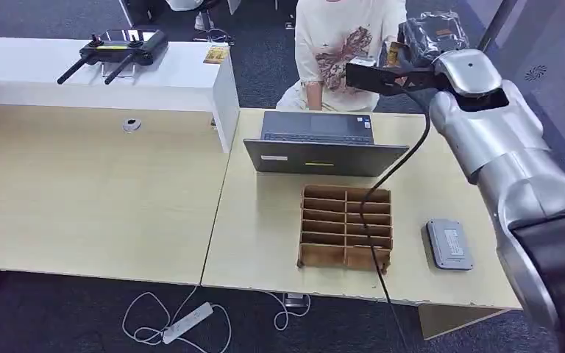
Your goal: Pass the card to the sensor for recognition and then transmit it.
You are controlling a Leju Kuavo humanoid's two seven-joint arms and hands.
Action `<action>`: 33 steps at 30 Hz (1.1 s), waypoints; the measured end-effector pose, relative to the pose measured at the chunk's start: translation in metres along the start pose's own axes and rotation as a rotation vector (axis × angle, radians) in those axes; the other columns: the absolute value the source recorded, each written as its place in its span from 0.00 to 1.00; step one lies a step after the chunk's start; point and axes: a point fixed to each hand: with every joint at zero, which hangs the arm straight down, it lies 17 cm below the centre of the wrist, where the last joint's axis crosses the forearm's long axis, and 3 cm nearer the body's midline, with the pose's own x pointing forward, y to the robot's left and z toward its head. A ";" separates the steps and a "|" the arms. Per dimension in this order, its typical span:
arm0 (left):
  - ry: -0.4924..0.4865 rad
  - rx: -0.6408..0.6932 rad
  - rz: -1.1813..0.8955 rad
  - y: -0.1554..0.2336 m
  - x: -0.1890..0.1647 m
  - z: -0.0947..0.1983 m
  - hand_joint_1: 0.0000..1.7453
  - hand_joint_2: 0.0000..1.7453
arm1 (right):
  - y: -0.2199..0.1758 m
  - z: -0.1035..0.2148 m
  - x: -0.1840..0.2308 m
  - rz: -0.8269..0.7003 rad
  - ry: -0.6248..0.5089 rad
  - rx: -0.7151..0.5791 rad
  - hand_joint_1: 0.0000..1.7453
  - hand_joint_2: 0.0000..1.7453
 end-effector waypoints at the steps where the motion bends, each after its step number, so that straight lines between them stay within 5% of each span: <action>1: -0.001 -0.001 -0.004 0.000 0.000 0.000 0.00 0.00 | 0.002 0.000 -0.001 0.004 0.003 0.006 1.00 1.00; 12: -0.010 -0.007 -0.039 -0.002 0.002 0.000 0.00 0.00 | 0.013 0.002 -0.008 0.020 0.025 0.037 1.00 1.00; 14: -0.012 -0.008 -0.041 -0.003 0.003 0.001 0.00 0.00 | 0.014 0.002 -0.009 0.020 0.028 0.040 0.03 1.00; 24: -0.012 -0.012 -0.051 -0.005 0.005 0.001 0.00 0.00 | 0.017 0.003 -0.019 0.018 0.063 0.046 0.00 1.00; 33: -0.012 -0.011 -0.049 -0.005 0.005 0.001 0.00 0.00 | 0.016 0.004 -0.017 -0.288 0.043 0.024 0.00 1.00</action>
